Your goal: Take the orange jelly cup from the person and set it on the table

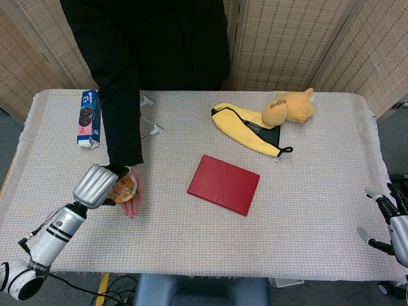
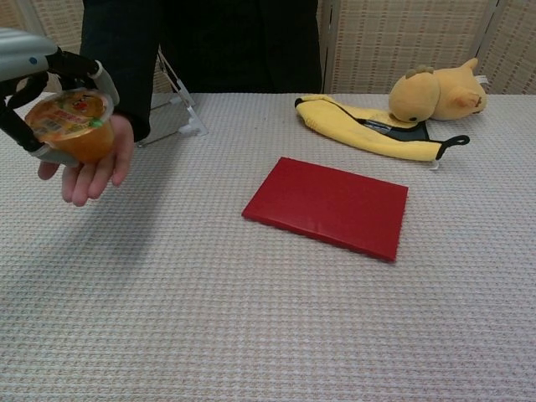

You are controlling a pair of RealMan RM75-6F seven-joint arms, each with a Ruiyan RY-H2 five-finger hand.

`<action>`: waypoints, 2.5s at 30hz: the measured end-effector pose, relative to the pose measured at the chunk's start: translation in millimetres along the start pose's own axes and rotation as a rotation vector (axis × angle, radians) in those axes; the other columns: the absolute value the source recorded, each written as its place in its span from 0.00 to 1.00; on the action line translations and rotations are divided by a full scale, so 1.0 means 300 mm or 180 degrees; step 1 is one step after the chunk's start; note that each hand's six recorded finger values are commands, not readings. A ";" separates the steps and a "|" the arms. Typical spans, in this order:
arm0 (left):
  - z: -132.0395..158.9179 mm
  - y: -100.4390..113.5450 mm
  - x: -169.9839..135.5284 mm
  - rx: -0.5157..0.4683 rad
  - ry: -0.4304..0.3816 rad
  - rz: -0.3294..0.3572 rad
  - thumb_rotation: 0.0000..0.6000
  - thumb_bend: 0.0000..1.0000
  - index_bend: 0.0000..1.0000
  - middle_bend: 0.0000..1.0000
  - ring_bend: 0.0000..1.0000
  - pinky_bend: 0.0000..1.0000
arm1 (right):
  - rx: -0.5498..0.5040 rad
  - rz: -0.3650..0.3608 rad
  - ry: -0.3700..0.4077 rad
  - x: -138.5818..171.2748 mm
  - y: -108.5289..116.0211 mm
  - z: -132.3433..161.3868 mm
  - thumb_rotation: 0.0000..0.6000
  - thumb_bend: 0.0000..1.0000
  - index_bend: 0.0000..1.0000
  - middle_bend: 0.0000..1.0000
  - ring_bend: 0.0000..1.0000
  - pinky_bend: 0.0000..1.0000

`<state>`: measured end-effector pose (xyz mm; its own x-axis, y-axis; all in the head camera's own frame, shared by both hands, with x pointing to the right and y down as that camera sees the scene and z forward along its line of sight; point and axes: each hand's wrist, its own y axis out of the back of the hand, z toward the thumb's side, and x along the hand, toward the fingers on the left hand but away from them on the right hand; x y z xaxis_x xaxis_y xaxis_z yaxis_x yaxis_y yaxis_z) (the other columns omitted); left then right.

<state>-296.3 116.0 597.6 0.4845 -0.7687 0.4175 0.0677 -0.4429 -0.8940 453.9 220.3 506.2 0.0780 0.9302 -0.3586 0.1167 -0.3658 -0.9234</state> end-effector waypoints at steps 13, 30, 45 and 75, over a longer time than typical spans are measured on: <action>0.105 0.006 -0.202 0.0031 -0.0393 -0.0015 1.00 0.22 0.58 0.50 0.51 0.78 | -0.0023 0.0039 0.0010 -0.010 -0.017 -0.002 1.00 0.21 0.14 0.26 0.08 0.17; 0.332 -0.203 -0.185 0.0542 -0.1501 -0.0248 1.00 0.22 0.54 0.50 0.50 0.78 | -0.0021 0.0051 -0.0012 -0.007 -0.020 -0.003 1.00 0.21 0.14 0.26 0.08 0.17; 0.260 -0.325 -0.103 0.0808 -0.1026 -0.0529 1.00 0.00 0.15 0.20 0.28 0.65 | 0.0000 0.0092 -0.0026 -0.015 -0.029 -0.003 1.00 0.21 0.14 0.26 0.08 0.17; -0.208 -0.112 -0.642 -0.0186 0.1551 -0.0250 1.00 0.00 0.22 0.12 0.22 0.50 | -0.0029 0.0127 0.0072 -0.028 -0.045 0.016 1.00 0.21 0.14 0.26 0.08 0.17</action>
